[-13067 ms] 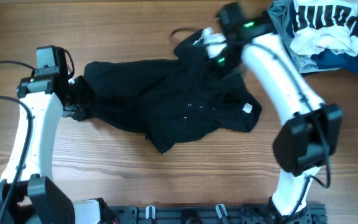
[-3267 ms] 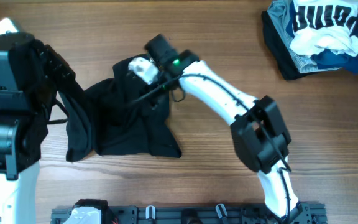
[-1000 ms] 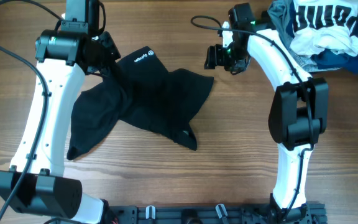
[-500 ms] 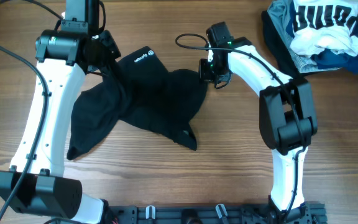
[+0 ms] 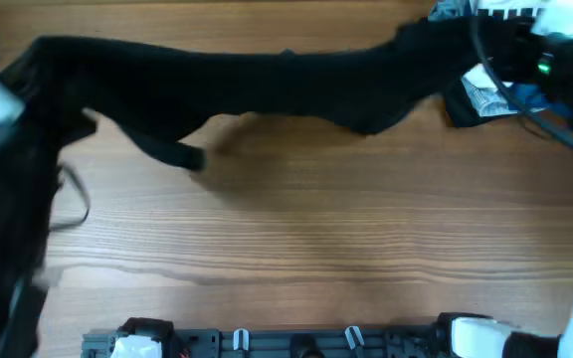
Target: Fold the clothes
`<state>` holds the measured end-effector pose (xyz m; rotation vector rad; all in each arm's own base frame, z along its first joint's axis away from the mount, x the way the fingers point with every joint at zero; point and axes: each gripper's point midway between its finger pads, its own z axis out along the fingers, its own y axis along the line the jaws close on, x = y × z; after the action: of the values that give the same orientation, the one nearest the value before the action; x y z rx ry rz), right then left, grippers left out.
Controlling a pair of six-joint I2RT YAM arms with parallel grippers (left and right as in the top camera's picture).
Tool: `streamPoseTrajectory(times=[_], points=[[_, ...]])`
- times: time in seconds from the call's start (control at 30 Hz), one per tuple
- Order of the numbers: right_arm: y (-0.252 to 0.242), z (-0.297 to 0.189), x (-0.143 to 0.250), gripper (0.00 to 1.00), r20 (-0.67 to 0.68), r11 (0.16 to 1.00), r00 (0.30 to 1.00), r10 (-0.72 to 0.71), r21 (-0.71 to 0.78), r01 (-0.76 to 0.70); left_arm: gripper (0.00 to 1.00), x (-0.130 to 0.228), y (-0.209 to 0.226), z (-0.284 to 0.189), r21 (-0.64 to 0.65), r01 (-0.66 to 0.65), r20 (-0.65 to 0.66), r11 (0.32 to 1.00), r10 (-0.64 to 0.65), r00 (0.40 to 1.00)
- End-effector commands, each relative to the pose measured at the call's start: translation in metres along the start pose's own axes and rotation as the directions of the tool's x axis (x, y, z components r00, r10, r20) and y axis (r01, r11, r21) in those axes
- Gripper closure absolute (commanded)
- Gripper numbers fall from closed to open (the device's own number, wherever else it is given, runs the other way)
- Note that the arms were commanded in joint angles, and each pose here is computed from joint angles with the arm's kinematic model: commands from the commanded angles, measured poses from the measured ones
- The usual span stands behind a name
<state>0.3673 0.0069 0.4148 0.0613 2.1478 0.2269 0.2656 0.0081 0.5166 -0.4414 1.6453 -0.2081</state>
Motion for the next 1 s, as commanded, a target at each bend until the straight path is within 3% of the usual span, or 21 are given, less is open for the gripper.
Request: streamPoseTrajectory(times=[0.0, 0.3, 0.43, 0.57, 0.73, 0.87, 0.97], points=[[0.003, -0.077, -0.024, 0.96, 0.157, 0.998, 0.985, -0.066, 0.029, 0.063, 0.96, -0.027, 0.012, -0.052, -0.004, 0.008, 0.119, 1.000, -0.007, 0.993], [0.014, -0.223, -0.028, 0.96, 0.397, 0.984, 0.909, -0.126, 0.163, 0.066, 0.96, -0.031, 0.024, -0.100, 0.007, -0.006, 0.156, 1.000, 0.005, 0.988], [0.016, -0.230, -0.028, 0.96, 0.400, 0.982, 0.905, -0.143, 0.171, 0.080, 0.96, -0.031, 0.041, -0.106, -0.083, -0.003, 0.152, 0.997, 0.016, 0.988], [0.019, -0.145, -0.039, 0.96, 0.235, 0.992, 0.964, -0.124, 0.011, 0.125, 0.96, 0.003, 0.067, -0.070, -0.276, -0.010, 0.000, 0.961, 0.010, 1.000], [0.003, -0.015, -0.032, 0.96, -0.017, 0.987, 0.994, -0.104, -0.124, 0.101, 0.96, 0.040, 0.070, -0.003, -0.376, -0.122, -0.189, 0.918, 0.053, 0.981], [0.004, 0.133, 0.015, 0.96, -0.275, 0.975, 0.953, -0.125, -0.210, 0.067, 0.96, 0.099, 0.082, 0.091, -0.463, -0.257, -0.394, 0.848, 0.062, 0.917], [0.010, 0.219, 0.039, 0.96, -0.316, 0.969, 0.940, -0.129, -0.240, 0.052, 0.96, 0.144, 0.104, 0.162, -0.507, -0.307, -0.479, 0.805, 0.032, 0.877]])
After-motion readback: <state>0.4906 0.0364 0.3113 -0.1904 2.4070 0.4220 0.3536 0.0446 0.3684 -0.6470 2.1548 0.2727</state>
